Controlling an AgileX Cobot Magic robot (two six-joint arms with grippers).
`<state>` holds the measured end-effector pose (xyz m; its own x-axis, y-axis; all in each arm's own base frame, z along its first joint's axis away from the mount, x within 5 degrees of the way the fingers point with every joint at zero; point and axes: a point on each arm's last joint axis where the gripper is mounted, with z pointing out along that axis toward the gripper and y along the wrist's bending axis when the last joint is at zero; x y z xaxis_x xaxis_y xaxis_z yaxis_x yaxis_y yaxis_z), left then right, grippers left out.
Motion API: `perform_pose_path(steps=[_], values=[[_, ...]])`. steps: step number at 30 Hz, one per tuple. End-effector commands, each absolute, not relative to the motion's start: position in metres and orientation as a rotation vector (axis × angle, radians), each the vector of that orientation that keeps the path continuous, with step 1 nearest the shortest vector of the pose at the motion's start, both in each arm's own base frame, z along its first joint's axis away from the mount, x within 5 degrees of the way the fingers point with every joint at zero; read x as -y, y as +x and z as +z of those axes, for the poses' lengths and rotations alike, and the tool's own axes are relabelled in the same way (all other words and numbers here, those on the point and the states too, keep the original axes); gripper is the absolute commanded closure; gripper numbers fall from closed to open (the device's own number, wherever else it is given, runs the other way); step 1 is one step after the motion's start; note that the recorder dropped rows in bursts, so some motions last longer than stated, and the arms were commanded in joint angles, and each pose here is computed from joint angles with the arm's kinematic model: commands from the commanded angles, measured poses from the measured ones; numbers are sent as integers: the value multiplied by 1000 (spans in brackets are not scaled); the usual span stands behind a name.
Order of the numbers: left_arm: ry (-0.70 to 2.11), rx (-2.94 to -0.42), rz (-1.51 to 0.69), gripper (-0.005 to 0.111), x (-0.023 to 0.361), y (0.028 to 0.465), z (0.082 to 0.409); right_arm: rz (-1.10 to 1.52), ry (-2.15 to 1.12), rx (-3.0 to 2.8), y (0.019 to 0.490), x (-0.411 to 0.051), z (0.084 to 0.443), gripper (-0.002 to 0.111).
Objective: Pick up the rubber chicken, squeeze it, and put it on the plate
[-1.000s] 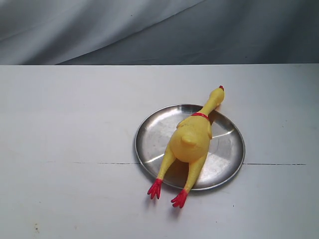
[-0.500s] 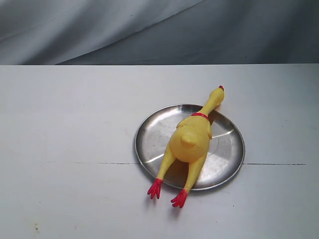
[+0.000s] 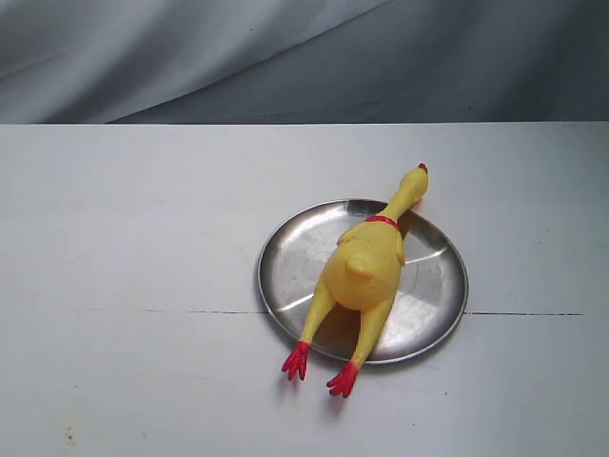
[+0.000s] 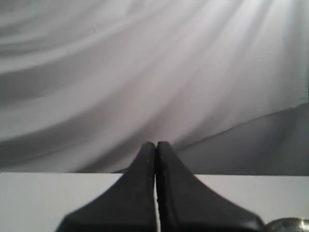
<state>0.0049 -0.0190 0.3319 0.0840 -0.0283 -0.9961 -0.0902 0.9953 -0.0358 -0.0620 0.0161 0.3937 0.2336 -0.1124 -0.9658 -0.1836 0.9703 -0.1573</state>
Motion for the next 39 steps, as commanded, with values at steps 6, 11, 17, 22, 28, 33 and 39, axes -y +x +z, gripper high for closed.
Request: perform_pose_path(steps=[6,11,17,22,28,33,39], values=[[-218,-1556,-42,107,5,38,268,152,-33,-1416,38,-9,294,108],[-395,-1564,-228,107,3,51,230,145,-6,-1495,52,-7,263,108],[-435,-1551,-207,106,-2,54,218,154,4,-1491,51,-7,263,108],[-435,-1551,-207,106,-2,54,218,154,4,-1491,51,-7,263,108],[-435,-1551,-207,106,-2,54,218,154,4,-1491,51,-7,263,108],[-435,-1551,-207,106,-2,54,218,154,4,-1491,51,-7,263,108],[-350,-1566,-77,106,-5,53,218,154,4,-1491,51,-7,263,108]])
